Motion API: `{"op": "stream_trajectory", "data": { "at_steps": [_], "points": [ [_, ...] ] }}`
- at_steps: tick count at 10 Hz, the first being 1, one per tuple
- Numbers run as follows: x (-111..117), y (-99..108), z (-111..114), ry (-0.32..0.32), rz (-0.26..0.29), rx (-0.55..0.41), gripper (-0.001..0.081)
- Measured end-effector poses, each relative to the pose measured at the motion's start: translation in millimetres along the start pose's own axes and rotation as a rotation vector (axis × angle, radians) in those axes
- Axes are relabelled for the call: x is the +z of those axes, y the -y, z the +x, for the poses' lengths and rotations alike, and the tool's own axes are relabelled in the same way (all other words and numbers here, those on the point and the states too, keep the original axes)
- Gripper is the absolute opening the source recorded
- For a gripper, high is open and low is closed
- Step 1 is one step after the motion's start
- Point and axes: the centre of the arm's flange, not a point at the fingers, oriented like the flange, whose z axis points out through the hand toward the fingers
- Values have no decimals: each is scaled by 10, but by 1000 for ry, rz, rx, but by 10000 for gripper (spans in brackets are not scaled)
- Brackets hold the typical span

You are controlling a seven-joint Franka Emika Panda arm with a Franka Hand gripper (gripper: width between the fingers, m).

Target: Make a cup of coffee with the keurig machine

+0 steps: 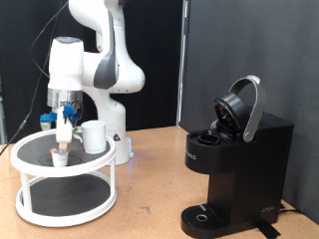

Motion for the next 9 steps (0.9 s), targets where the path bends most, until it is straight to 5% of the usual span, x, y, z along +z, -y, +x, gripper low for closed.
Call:
{"op": "stream_trajectory", "data": {
  "at_steps": [1,3,9],
  "points": [
    [0,0,0,1,-1,1,700],
    [2,-2,2,0,-3,2,728],
    [53,-22,76,-13,10,-7,734]
  ]
}}
